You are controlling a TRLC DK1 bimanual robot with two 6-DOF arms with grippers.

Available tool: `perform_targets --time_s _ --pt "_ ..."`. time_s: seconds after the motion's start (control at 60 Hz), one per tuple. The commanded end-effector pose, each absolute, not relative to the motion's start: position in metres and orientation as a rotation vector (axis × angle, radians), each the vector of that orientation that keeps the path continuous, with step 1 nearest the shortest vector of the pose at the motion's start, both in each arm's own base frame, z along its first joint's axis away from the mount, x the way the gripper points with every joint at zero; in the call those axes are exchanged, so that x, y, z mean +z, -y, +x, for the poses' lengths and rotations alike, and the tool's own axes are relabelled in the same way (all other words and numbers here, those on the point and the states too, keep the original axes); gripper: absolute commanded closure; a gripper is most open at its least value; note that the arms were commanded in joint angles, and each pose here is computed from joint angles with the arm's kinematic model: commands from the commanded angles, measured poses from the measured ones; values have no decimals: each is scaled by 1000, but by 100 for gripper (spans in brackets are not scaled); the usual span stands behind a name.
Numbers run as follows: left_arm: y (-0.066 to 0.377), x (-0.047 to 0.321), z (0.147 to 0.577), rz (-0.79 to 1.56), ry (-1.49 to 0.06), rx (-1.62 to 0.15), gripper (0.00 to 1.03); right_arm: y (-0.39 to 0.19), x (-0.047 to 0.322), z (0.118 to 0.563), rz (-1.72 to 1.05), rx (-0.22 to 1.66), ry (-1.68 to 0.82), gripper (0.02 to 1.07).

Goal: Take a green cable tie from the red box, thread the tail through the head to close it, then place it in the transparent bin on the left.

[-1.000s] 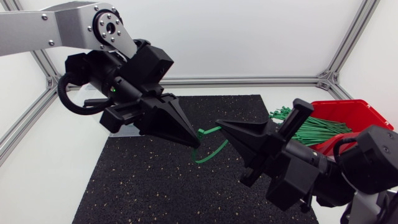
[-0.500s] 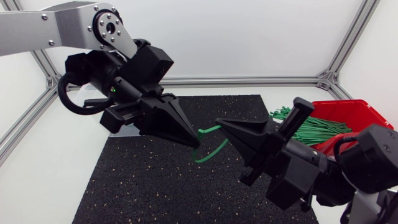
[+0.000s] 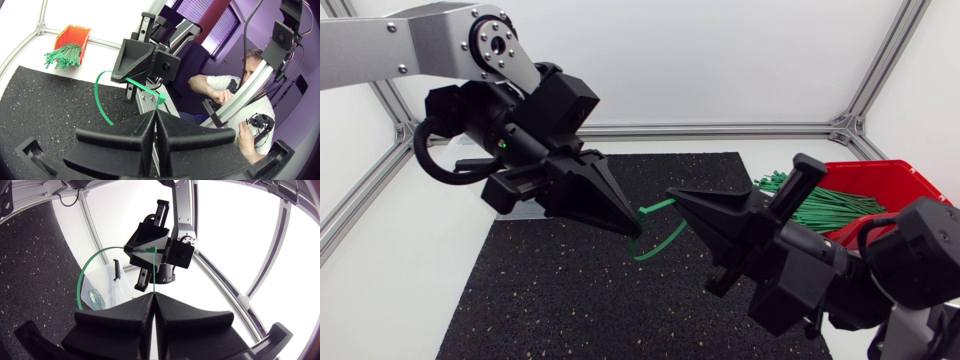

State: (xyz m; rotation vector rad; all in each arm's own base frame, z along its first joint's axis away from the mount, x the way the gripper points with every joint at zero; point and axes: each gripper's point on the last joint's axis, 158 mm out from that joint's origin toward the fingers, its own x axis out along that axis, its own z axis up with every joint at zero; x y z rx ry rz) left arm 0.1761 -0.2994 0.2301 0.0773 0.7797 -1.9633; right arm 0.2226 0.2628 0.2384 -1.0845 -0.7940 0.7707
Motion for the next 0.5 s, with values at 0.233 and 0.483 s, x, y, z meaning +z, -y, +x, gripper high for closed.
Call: perform_targets --time_s 0.233,0.483 --pt "305 231 182 84 -770 -1970 100 -268 247 211 -1067 769 830 101" --pt "304 231 181 80 -782 -1968 100 -273 249 211 -1076 765 840 101"
